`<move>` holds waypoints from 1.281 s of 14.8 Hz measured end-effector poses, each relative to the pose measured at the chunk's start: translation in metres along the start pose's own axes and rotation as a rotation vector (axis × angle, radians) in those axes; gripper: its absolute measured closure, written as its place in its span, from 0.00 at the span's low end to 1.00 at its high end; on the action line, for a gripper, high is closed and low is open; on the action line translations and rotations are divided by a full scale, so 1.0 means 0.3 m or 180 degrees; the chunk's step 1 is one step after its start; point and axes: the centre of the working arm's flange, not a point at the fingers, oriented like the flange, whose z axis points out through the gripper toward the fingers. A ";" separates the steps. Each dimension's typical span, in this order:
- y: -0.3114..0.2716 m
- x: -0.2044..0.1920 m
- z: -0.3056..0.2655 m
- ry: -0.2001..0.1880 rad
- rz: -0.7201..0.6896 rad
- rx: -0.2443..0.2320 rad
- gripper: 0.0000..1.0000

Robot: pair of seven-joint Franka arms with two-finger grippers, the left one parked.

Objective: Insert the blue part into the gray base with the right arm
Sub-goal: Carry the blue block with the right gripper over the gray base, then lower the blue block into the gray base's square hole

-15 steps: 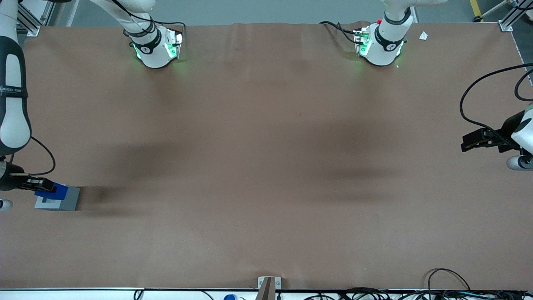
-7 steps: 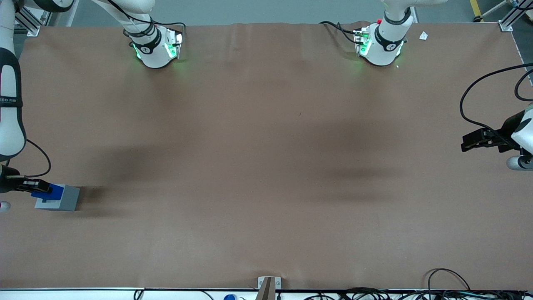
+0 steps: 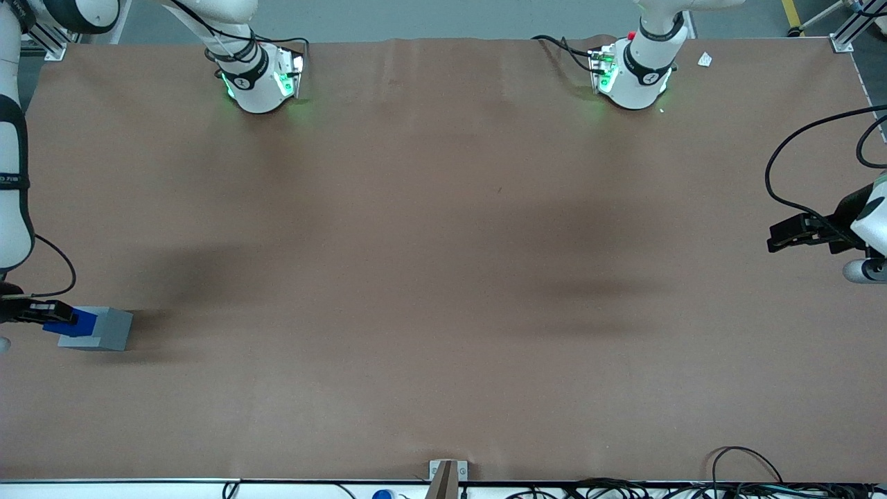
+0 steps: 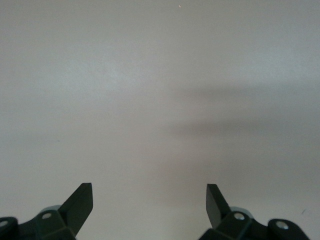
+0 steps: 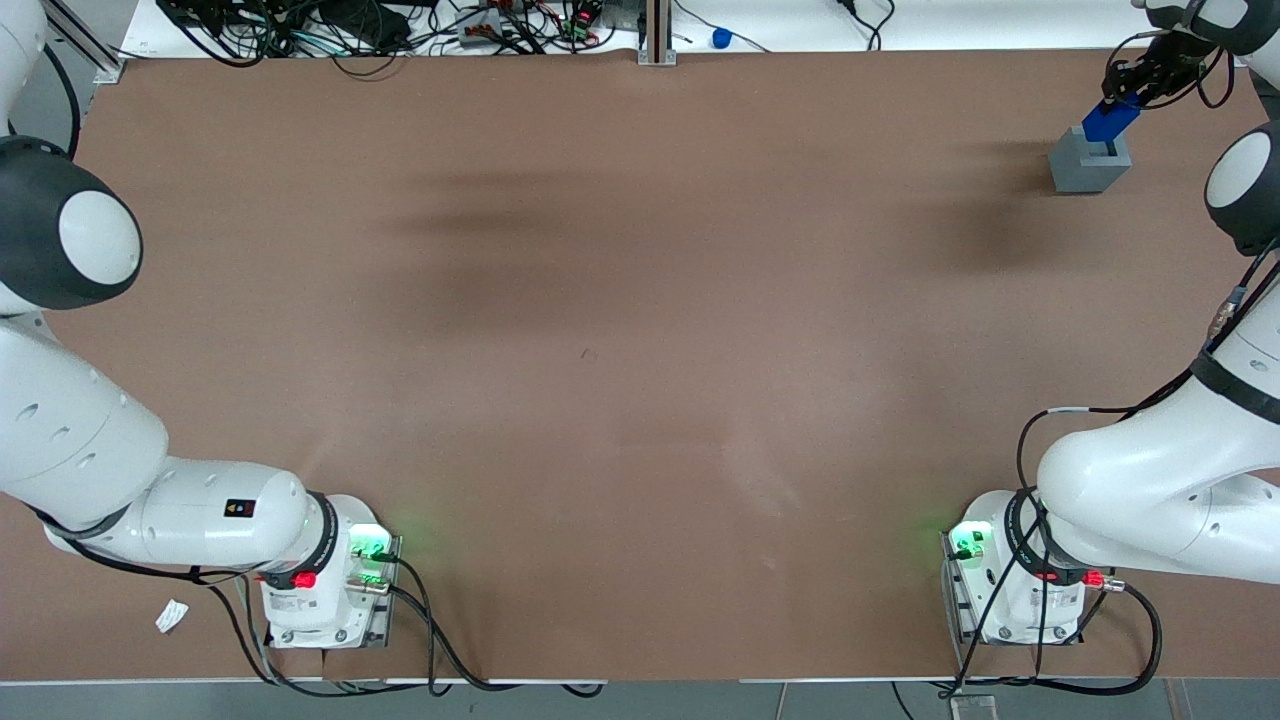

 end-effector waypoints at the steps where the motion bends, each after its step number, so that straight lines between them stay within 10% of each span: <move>1: 0.008 -0.002 0.003 0.0002 0.0010 -0.0002 0.49; 19: 0.075 -0.018 0.068 0.0033 0.0225 0.0015 0.49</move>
